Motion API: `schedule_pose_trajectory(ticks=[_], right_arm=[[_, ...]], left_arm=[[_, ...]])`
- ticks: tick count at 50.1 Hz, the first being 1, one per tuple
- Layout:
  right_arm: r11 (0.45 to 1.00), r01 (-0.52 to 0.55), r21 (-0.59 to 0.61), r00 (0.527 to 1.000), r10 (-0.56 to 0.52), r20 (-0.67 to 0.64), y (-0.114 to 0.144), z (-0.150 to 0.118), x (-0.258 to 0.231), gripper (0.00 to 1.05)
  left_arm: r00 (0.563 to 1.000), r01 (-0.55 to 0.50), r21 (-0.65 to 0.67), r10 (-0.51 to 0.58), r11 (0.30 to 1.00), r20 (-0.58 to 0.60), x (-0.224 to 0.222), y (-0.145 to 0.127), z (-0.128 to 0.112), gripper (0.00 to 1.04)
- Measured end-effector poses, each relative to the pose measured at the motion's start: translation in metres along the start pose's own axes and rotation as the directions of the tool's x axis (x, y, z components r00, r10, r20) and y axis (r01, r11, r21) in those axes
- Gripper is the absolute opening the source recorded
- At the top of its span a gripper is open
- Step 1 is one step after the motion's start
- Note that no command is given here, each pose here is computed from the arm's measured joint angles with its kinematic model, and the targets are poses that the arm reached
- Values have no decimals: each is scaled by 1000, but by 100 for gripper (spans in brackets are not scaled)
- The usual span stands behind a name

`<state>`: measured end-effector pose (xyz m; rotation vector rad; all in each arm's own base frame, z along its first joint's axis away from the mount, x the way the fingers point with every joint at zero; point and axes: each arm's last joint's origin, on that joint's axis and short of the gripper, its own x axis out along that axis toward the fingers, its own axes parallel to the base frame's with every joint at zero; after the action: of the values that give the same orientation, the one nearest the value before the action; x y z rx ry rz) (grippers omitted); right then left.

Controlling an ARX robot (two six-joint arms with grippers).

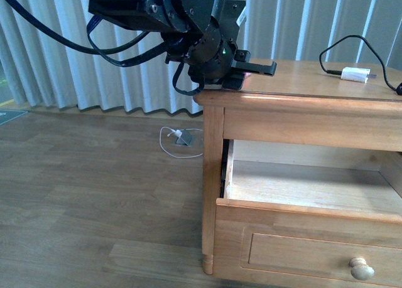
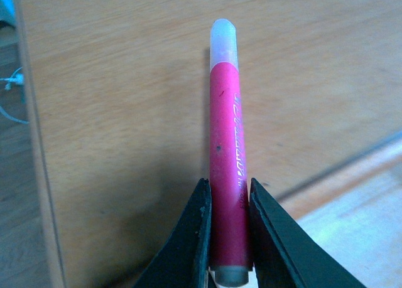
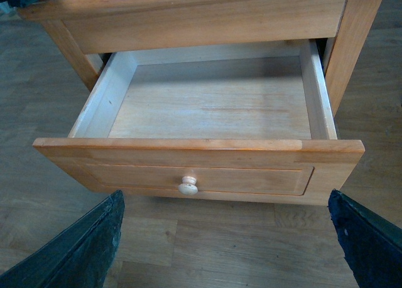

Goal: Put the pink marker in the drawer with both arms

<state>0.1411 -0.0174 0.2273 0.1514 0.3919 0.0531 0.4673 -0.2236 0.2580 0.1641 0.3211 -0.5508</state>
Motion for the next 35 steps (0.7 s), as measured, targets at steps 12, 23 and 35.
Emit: schedule_pose_trajectory(ticks=[12, 23, 35], right_arm=[[1000, 0, 0, 1000, 0, 0, 0, 0, 0, 96], [1000, 0, 0, 1000, 0, 0, 0, 0, 0, 96], [1000, 0, 0, 1000, 0, 0, 0, 0, 0, 96]], left_arm=[[974, 208, 94, -215, 974, 72, -43, -10, 5, 15], [919, 374, 215, -392, 902, 42, -71, -24, -6, 15], [915, 391, 290, -403, 874, -19, -63, -47, -26, 15]])
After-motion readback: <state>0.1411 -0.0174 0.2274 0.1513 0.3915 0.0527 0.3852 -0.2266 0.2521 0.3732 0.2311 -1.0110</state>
